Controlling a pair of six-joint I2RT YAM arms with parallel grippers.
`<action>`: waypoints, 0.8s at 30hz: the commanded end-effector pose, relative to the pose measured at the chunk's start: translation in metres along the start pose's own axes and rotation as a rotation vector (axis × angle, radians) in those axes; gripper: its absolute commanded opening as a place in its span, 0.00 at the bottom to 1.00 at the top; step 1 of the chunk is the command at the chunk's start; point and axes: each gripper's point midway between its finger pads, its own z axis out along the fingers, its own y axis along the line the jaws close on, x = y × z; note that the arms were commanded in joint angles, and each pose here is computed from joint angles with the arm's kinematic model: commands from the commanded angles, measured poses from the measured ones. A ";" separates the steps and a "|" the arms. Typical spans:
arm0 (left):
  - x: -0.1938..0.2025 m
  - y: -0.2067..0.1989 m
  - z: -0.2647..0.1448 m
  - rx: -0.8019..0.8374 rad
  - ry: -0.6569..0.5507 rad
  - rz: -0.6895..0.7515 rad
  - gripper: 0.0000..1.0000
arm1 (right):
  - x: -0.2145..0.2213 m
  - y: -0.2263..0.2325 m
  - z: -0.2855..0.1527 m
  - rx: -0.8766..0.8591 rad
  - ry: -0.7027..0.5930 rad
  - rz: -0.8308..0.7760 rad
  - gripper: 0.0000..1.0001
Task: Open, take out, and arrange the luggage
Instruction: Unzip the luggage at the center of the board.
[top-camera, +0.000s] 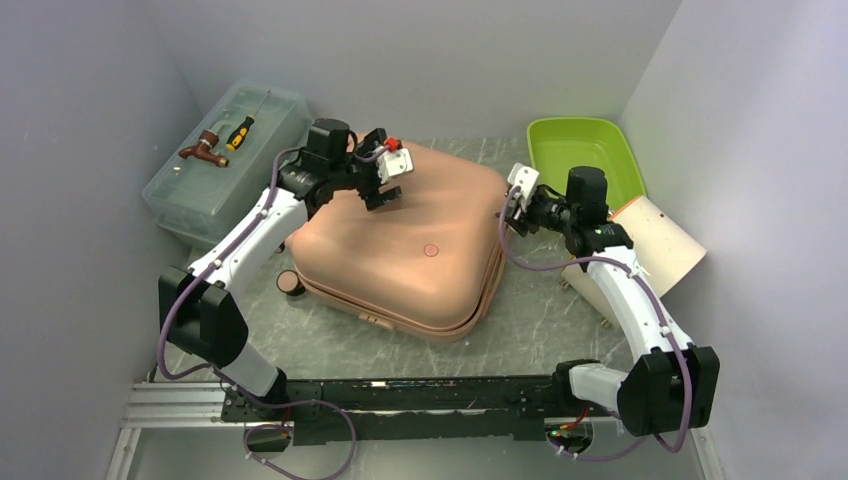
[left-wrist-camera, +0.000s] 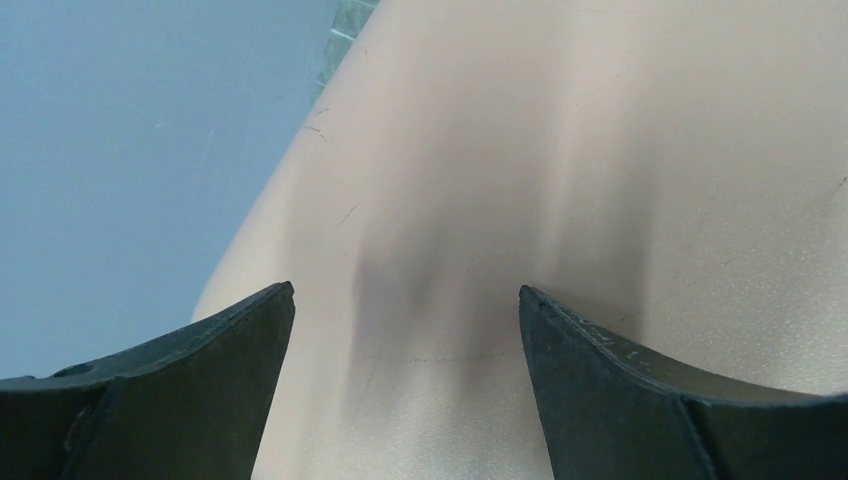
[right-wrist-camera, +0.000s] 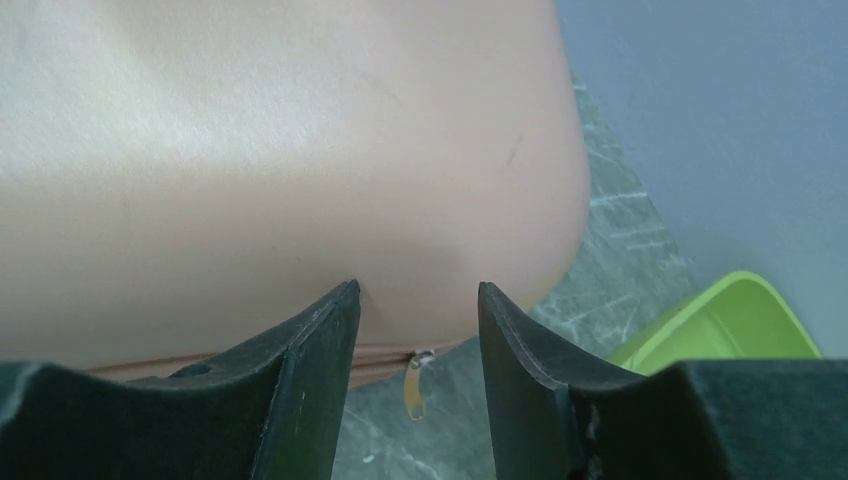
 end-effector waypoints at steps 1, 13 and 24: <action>0.051 -0.058 0.002 0.166 0.188 -0.231 0.91 | 0.027 0.000 0.011 0.009 0.026 -0.074 0.51; 0.034 -0.014 0.006 -0.030 0.163 -0.352 0.91 | 0.079 0.006 0.011 0.080 0.147 -0.066 0.51; 0.027 -0.018 0.002 -0.029 0.132 -0.377 0.92 | 0.113 -0.009 0.019 0.162 0.241 -0.022 0.49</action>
